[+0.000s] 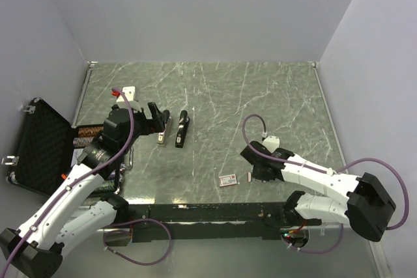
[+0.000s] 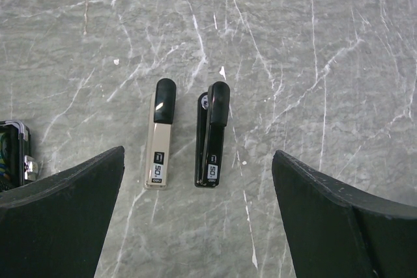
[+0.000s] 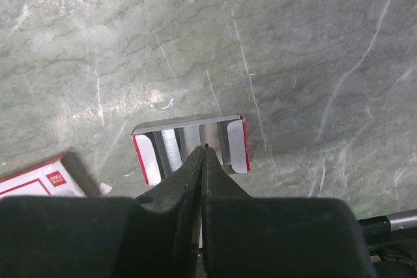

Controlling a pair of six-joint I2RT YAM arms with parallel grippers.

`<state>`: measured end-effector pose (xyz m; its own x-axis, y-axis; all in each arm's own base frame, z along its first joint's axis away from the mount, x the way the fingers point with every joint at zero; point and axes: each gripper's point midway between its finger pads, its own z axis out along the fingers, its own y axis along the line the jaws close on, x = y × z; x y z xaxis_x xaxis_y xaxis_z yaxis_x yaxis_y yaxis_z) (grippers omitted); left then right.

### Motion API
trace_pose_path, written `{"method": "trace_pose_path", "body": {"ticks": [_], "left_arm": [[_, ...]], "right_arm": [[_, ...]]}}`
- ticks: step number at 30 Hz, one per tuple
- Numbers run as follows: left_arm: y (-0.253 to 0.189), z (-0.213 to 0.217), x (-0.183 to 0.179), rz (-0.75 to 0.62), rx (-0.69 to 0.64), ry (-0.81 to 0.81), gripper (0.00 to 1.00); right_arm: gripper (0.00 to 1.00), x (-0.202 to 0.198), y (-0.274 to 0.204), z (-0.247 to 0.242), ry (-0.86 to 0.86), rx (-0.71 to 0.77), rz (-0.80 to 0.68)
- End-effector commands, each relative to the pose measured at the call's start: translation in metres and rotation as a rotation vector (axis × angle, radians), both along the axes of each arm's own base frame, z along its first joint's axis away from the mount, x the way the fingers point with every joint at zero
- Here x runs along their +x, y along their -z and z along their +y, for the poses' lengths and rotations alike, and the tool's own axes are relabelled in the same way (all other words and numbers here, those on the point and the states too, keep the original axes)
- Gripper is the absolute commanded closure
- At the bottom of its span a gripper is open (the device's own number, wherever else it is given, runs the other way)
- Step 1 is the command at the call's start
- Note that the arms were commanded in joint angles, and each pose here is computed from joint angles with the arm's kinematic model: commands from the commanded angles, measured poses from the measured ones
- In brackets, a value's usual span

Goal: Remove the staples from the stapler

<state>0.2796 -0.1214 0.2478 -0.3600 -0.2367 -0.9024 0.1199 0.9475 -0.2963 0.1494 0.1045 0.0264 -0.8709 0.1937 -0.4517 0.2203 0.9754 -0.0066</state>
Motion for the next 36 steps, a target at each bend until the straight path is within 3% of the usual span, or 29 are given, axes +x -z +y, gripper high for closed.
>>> {"method": "trace_pose_path", "body": {"ticks": [1,19,36], "left_arm": [[-0.010,-0.009,0.004,-0.032,-0.032,0.039,0.01],[0.025,-0.072,-0.009,0.127,-0.078,0.330,0.05],[0.068,-0.122,-0.039,0.260,-0.111,0.408,0.10]], "right_arm": [[0.92,0.007,-0.017,-0.003,0.042,0.012,-0.050],[0.72,0.005,-0.015,-0.032,0.237,0.015,-0.090],[0.71,0.001,0.002,-0.030,0.238,0.055,-0.050]]}}
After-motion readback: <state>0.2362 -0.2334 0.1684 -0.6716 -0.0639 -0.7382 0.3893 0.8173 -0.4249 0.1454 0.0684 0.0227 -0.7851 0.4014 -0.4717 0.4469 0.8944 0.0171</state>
